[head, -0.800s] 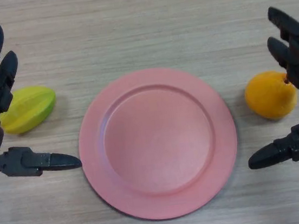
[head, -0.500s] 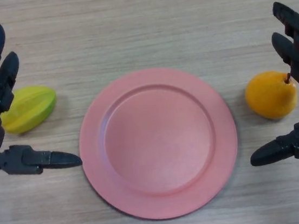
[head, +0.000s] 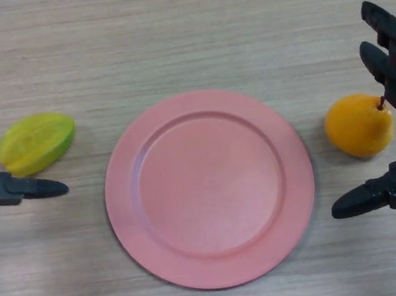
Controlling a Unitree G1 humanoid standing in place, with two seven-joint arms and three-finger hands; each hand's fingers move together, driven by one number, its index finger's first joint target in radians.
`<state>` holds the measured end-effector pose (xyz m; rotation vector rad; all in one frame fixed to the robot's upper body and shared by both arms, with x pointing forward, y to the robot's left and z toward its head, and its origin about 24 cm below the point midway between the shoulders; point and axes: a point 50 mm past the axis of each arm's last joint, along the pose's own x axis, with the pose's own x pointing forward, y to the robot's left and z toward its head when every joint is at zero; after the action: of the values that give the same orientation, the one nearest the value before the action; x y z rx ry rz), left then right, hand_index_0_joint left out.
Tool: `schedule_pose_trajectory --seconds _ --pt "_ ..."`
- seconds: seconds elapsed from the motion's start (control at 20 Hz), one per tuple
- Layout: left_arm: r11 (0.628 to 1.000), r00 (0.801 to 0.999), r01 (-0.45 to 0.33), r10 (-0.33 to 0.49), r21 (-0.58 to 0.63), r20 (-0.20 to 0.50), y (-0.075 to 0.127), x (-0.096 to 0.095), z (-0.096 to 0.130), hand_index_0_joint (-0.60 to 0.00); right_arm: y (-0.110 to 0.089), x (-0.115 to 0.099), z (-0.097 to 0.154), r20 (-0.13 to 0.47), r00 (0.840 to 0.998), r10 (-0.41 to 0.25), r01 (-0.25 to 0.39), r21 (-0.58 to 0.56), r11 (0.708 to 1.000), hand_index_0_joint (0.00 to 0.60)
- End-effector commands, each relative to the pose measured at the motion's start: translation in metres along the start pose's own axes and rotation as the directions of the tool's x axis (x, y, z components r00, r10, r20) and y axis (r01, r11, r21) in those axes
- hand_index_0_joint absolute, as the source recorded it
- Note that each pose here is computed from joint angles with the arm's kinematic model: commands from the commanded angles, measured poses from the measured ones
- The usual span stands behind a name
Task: Pick up the yellow starfruit and place it on the plate
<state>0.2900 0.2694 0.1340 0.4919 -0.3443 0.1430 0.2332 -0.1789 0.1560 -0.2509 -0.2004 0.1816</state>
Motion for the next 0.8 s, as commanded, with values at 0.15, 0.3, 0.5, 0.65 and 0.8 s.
schedule_pose_trajectory --seconds 0.15,0.3,0.5,0.65,0.8 --pt "0.978 0.979 -0.136 0.108 0.159 0.173 0.028 0.019 0.015 0.000 -0.012 -0.006 0.031 0.217 0.975 -0.040 0.053 -0.055 0.997 0.000" --pt "0.975 0.987 -0.119 0.096 0.185 0.130 0.023 0.026 0.004 0.000 -0.012 -0.007 0.033 0.223 0.974 -0.046 0.056 -0.038 0.998 0.000" --pt "0.962 0.991 -0.110 0.087 0.251 0.102 0.012 0.033 -0.012 0.000 -0.014 -0.011 0.036 0.228 0.972 -0.054 0.068 -0.054 0.996 0.000" --pt "0.936 0.991 -0.109 0.077 0.334 0.107 0.009 0.034 -0.018 -0.401 -0.015 -0.012 0.036 0.230 0.971 -0.056 0.072 -0.061 0.996 0.000" --pt "0.902 0.992 -0.103 0.064 0.419 0.108 0.003 0.033 -0.027 -0.600 -0.018 -0.015 0.039 0.249 0.967 -0.060 0.080 -0.071 0.994 0.000"
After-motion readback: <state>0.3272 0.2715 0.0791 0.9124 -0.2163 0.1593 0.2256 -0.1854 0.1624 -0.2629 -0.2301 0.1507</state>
